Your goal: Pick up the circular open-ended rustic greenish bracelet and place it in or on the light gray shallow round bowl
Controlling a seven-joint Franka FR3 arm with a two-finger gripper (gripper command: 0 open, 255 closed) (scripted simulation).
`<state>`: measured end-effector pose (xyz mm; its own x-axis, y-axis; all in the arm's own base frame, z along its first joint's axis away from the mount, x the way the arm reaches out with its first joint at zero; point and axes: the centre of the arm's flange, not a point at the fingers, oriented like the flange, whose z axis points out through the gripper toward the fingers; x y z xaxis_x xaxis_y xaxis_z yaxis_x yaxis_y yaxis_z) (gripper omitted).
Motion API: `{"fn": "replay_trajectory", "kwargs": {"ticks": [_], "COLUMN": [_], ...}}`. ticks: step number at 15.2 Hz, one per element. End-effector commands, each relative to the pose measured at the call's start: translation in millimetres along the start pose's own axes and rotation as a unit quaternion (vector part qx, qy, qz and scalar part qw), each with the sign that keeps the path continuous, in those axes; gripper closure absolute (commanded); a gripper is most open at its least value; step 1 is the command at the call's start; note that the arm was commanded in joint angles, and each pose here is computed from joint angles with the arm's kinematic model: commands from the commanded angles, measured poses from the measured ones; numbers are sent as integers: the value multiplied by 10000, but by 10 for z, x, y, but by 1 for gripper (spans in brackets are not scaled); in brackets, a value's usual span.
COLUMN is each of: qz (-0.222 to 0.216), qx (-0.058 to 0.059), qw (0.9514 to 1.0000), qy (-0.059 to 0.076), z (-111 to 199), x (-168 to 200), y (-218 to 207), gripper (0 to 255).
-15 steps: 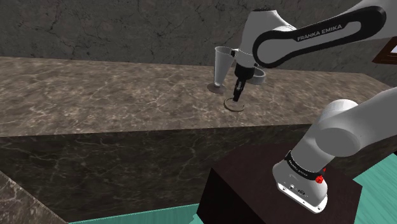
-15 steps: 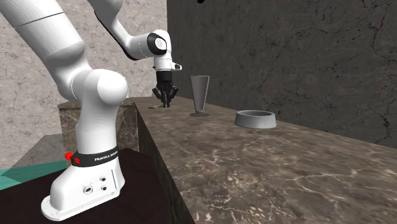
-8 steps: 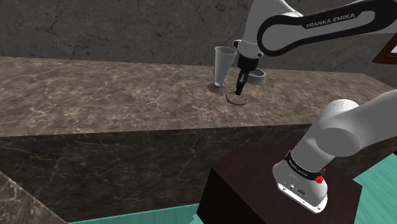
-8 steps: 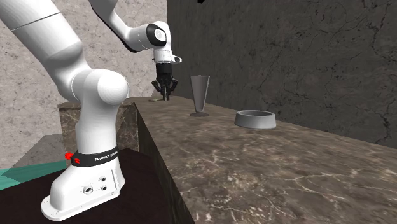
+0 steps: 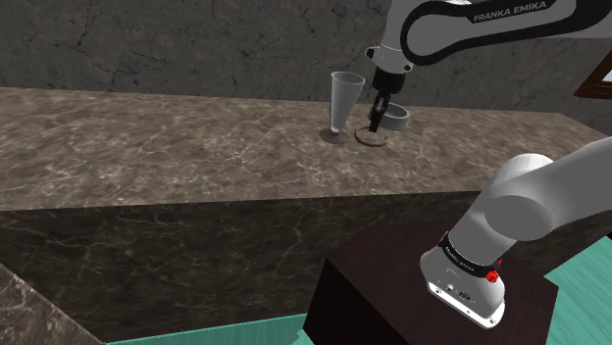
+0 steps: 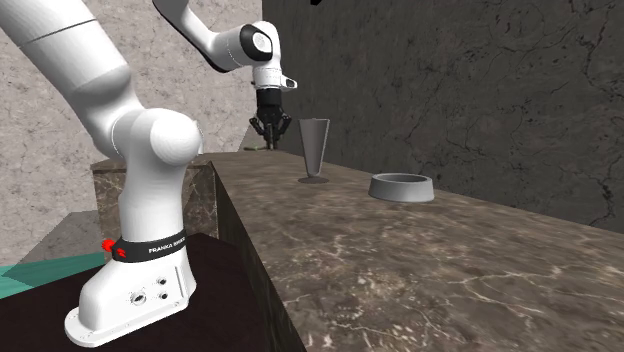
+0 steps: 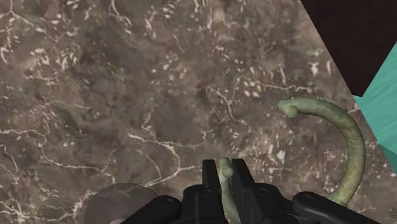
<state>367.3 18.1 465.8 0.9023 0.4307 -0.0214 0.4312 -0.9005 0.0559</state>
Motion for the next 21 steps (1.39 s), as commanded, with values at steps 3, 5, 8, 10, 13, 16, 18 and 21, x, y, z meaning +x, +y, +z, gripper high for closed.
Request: {"fn": "replay_trajectory", "kwargs": {"ticks": [3,5,8,10,13,16,18,21], "qz": [-5,-5,-5,-5,-5,-5,-5,-5], "qx": [-1,-1,-1,-1,-1,-1,-1,-1], "qw": [10000,10000,10000,10000,10000,10000,10000,10000], "qy": [-3,-3,-3,-3,-3,-3,-3,-3], "z": [37,48,64,75,91,107,118,134], "x": [-55,-74,-103,-122,-151,-180,-199,-228], "y": [537,800,1195,1458,1853,2247,2510,2905], "gripper": [255,255,255,255,255,255,255,255]}}
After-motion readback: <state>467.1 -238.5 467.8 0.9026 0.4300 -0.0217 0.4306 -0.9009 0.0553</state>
